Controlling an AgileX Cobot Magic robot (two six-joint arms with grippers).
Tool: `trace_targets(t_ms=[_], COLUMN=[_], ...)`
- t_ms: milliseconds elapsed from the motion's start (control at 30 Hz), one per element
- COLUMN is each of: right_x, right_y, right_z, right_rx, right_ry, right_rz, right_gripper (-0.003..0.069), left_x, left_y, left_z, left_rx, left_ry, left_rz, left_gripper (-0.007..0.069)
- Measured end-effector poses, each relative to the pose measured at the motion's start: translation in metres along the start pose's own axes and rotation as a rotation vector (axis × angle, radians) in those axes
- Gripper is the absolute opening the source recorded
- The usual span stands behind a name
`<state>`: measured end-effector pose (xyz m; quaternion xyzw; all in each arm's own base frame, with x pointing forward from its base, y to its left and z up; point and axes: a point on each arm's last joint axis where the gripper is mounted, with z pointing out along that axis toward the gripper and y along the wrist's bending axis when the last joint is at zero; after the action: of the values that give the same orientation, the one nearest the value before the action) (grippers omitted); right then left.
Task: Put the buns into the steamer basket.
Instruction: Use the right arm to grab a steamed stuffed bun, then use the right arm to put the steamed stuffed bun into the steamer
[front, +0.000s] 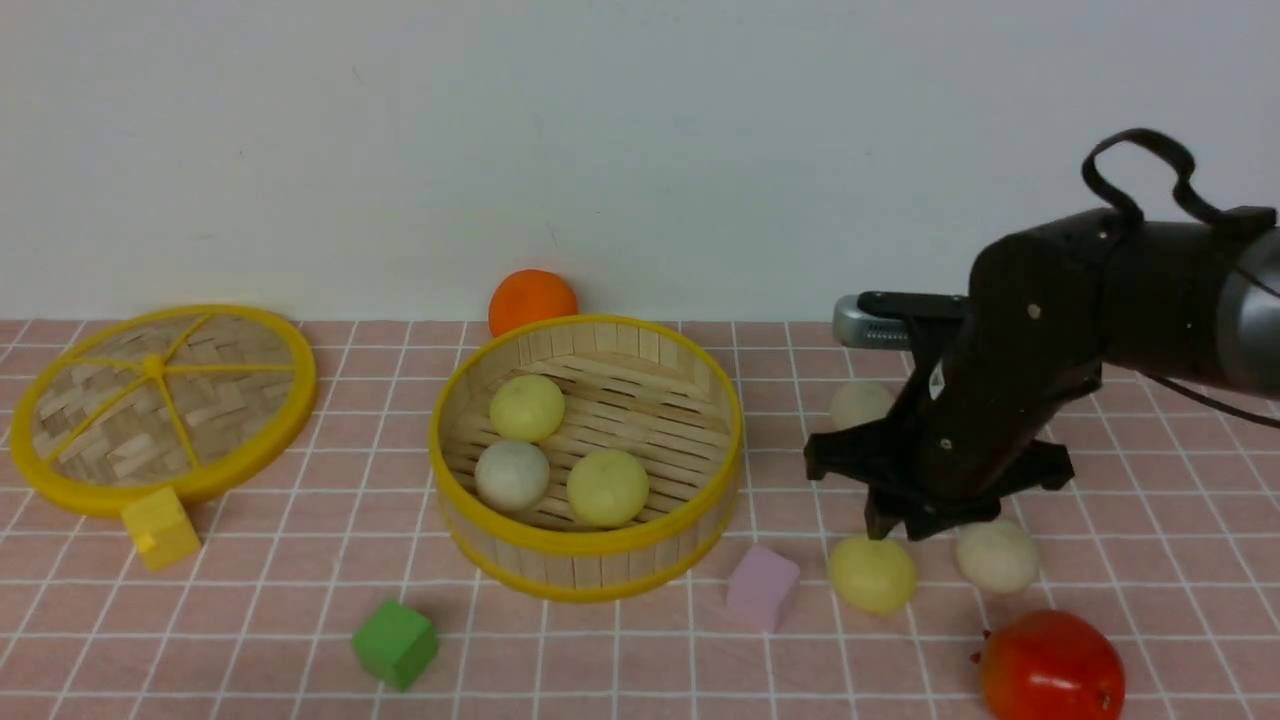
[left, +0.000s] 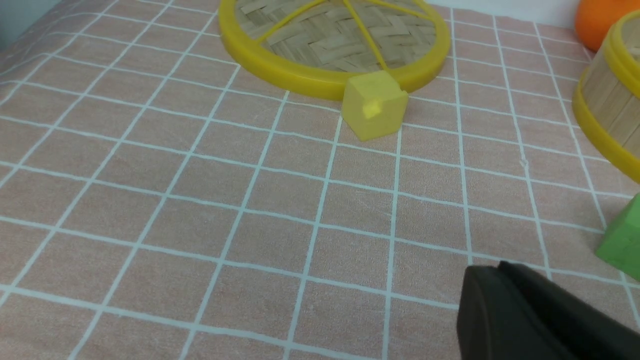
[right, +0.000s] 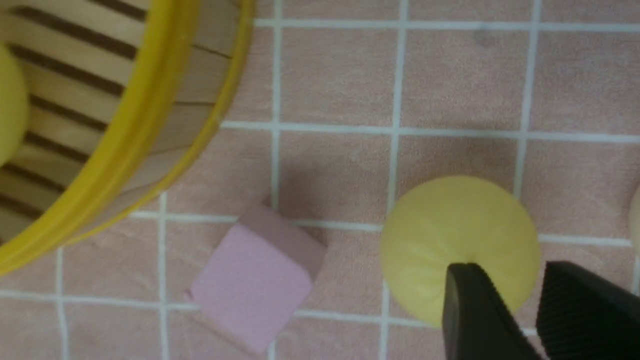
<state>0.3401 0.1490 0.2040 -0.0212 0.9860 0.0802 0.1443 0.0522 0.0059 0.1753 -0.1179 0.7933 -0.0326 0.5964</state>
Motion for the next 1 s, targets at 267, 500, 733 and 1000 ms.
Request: trace_targets(t_ms=[267, 500, 733, 1000], right_x=[-0.003, -0.003, -0.002, -0.009], right_y=[0.001, -0.001, -0.001, 0.003], right_z=[0.016, 0.035, 0.034, 0.009], right_rx=[-0.019, 0.009, 0.007, -0.006], right_ry=[-0.002, 0.015, 0.025, 0.004], right_rz=[0.034, 0.016, 0.022, 0.014], right_gripper=[0.0239, 0.0239, 0.0111, 0.0012], left_x=[0.000, 0.000, 0.000, 0.000], left_y=[0.000, 0.000, 0.000, 0.000], left_z=[0.000, 0.000, 0.000, 0.000], left_rx=[0.000, 0.000, 0.000, 0.000], left_ry=[0.000, 0.000, 0.000, -0.001], left_rz=[0.000, 0.000, 0.000, 0.000], left_gripper=[0.0055, 0.0062, 0.0062, 0.0062])
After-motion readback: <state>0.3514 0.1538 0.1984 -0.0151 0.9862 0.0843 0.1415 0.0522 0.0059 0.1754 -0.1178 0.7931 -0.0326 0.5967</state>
